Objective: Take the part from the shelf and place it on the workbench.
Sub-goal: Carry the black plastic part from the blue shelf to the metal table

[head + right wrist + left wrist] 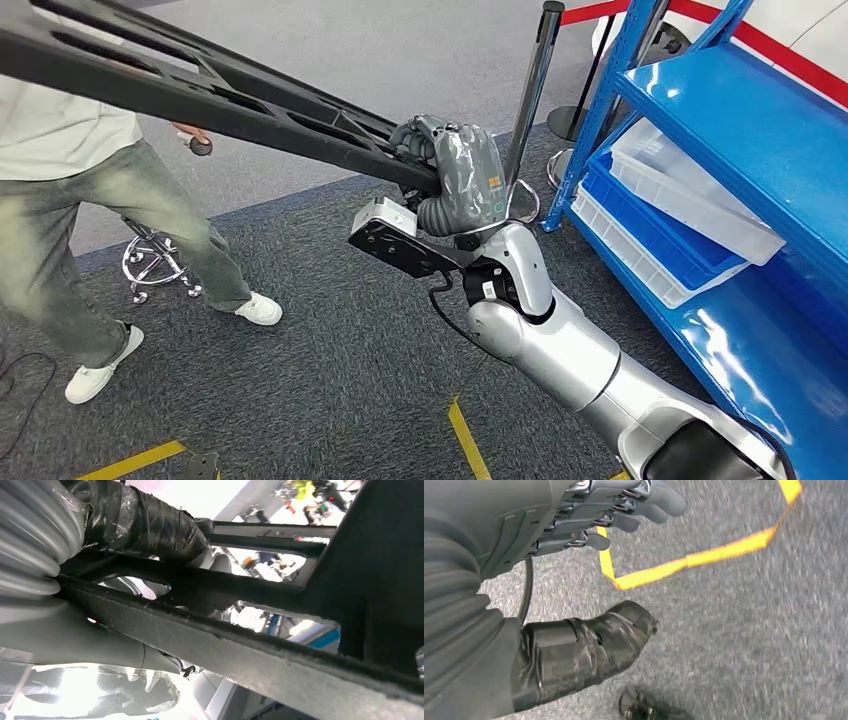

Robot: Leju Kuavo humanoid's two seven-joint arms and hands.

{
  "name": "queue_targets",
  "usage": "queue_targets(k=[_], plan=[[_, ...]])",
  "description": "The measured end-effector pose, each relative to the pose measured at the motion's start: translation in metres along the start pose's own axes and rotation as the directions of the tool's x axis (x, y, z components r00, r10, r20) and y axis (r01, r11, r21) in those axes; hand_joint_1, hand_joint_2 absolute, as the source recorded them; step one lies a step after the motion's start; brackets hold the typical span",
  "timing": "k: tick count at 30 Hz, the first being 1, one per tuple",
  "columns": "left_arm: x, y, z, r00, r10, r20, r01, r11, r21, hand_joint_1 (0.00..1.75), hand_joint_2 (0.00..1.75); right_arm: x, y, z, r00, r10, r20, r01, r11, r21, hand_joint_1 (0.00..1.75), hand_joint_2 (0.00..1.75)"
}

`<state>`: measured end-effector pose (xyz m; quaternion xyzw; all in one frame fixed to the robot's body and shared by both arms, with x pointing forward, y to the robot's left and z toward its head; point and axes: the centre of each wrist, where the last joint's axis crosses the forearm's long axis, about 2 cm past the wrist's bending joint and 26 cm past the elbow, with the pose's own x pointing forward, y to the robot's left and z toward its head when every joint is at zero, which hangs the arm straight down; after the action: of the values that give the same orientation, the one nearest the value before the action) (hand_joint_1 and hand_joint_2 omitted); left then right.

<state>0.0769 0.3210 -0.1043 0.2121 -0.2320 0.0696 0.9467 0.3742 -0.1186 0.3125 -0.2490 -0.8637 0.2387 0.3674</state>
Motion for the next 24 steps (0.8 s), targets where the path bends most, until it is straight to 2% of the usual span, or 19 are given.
queue_targets(k=[5,16,24], plan=[[0.004,0.000,-0.002,0.998,0.012,0.067,-0.010,0.999,-0.033,0.00,1.75,-0.001,-0.003,0.002,1.000,0.003,0.002,-0.003,1.000,0.001,1.75,1.75],[0.004,0.001,-0.002,0.996,0.009,0.086,-0.006,0.999,-0.033,0.00,1.75,0.002,-0.010,0.002,1.000,0.005,0.021,-0.005,1.000,-0.016,1.75,1.75],[0.005,0.001,-0.002,0.995,-0.003,0.096,0.007,0.999,-0.037,0.00,1.75,-0.005,-0.011,0.008,1.000,0.017,0.003,-0.017,1.000,-0.008,1.75,1.75]])
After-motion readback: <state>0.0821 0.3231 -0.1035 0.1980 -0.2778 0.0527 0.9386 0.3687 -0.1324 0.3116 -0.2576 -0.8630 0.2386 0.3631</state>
